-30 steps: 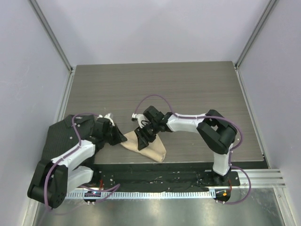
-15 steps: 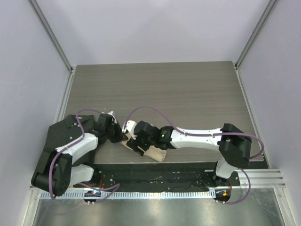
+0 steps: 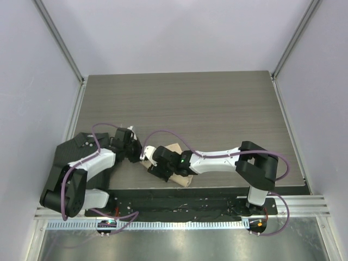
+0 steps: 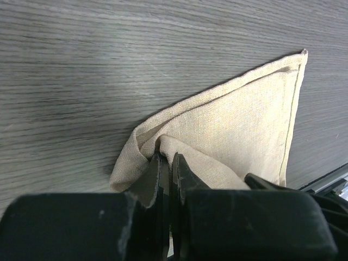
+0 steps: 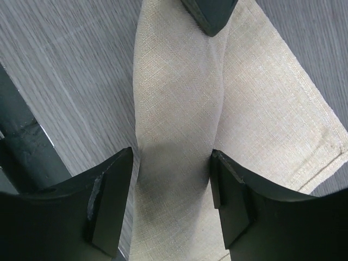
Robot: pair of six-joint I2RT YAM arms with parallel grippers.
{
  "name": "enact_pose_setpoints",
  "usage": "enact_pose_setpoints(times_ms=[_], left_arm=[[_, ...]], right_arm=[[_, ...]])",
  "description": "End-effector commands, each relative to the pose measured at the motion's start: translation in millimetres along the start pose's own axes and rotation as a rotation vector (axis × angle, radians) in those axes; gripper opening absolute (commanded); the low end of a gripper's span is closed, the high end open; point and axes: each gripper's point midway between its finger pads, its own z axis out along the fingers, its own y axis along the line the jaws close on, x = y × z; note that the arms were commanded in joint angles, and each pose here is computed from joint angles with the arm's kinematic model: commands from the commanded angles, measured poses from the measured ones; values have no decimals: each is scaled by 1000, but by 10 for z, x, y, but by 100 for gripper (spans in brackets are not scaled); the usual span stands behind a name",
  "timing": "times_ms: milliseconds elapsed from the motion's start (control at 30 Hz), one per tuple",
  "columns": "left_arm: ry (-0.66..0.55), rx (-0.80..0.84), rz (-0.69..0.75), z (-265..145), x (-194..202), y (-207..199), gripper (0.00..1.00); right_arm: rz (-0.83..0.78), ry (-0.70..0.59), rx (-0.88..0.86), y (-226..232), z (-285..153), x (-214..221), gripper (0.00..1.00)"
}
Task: Fold the napkin, place the utensils inside, and roll it up
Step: Roll the napkin with the utensil
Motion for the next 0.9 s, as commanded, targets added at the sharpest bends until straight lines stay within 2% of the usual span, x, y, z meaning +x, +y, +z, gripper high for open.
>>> enact_pose_setpoints(times_ms=[0,133,167,233,267,300,400,433,533,867], left_arm=[[24,-46,8,48,50,116,0],[25,-27,10,59,35,75,0],[20,-17,13,51,22,52,0],[-1,-5,17,38,-23,16,16],[-27,4,23,-1,-73,-19,23],[-50,-8,25,-18,-115,-6,41],[-136,-24,36,-142,-257,-20,63],[-150,-31,36,-170,-275,-13,66],[-209,-64,40,-273,-347,38,72],[-273,43,61,-384,-295,-61,71]], right_arm=[[-14,-29,-16,63,89,-64,64],[7,23,-17,76,164,54,53],[26,37,-33,99,183,88,46],[58,55,-60,94,186,151,41],[72,59,-94,129,183,170,35],[121,59,-146,155,168,170,32],[194,56,-258,232,112,191,25],[215,59,-282,238,101,218,24],[290,45,-401,283,37,210,22],[523,45,-672,212,3,187,20]])
